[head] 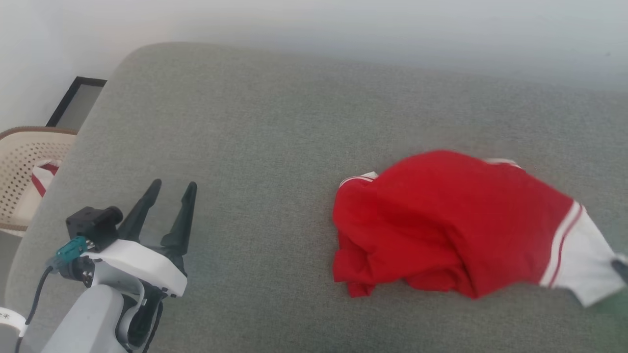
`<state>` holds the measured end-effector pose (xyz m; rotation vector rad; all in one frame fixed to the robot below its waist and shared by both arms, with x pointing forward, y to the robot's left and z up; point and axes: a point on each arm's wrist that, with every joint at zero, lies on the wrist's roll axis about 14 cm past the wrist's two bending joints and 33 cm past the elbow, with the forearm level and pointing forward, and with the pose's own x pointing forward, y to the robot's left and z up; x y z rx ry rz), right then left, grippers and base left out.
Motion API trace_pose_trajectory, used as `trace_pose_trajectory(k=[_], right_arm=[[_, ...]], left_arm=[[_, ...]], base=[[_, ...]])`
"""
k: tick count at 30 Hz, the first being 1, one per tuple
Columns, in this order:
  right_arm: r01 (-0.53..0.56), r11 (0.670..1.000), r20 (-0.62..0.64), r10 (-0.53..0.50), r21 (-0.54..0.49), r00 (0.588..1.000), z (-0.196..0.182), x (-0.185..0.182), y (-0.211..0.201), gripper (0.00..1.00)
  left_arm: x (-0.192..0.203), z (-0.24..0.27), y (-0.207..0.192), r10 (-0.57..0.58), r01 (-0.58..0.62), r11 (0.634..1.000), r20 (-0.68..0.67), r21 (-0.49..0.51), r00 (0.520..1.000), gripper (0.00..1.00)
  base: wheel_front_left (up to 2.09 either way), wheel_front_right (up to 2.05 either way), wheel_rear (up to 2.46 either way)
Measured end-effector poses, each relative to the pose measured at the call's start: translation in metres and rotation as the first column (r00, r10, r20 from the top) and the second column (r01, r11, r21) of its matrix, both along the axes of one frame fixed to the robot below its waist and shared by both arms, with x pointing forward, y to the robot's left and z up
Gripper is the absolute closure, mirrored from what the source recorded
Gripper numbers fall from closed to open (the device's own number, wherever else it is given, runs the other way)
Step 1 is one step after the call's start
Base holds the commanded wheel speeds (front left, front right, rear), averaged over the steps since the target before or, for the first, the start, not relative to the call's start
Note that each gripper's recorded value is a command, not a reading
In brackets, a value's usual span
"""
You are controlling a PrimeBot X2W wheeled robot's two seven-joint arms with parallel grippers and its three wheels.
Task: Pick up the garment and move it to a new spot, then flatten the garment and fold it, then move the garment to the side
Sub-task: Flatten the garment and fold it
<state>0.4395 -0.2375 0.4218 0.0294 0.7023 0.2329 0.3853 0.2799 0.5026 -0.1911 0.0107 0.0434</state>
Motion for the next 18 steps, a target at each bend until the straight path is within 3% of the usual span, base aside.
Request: trace_pose_trajectory(k=[9, 10, 11, 18], right_arm=[[0.087, 0.996, -0.117, -0.087, -0.009, 0.989, -0.037, -0.037, -0.012, 1.0], [0.089, 0.996, -0.119, -0.089, -0.008, 0.989, -0.037, -0.038, -0.011, 0.8], [0.09, 0.996, -0.116, -0.09, -0.007, 0.989, -0.037, -0.038, -0.01, 0.0], [0.081, 0.997, -0.016, -0.081, 0.007, 0.997, -0.014, -0.033, -0.003, 0.0]], left_arm=[[0.002, -0.002, -0.009, -0.038, 0.039, 0.999, -0.016, 0.002, 0.999, 0.0], [0.002, -0.002, -0.01, -0.045, 0.045, 0.999, -0.02, 0.003, 0.999, 0.0], [0.002, -0.002, -0.011, -0.052, 0.052, 0.999, -0.024, 0.006, 0.998, 0.0], [0.012, 0.009, -0.025, -0.125, 0.125, 0.992, -0.032, 0.029, 0.992, 0.0]], base=[[0.0, 0.0, 0.0], [0.0, 0.0, 0.0], [0.0, 0.0, 0.0], [0.0, 0.0, 0.0]])
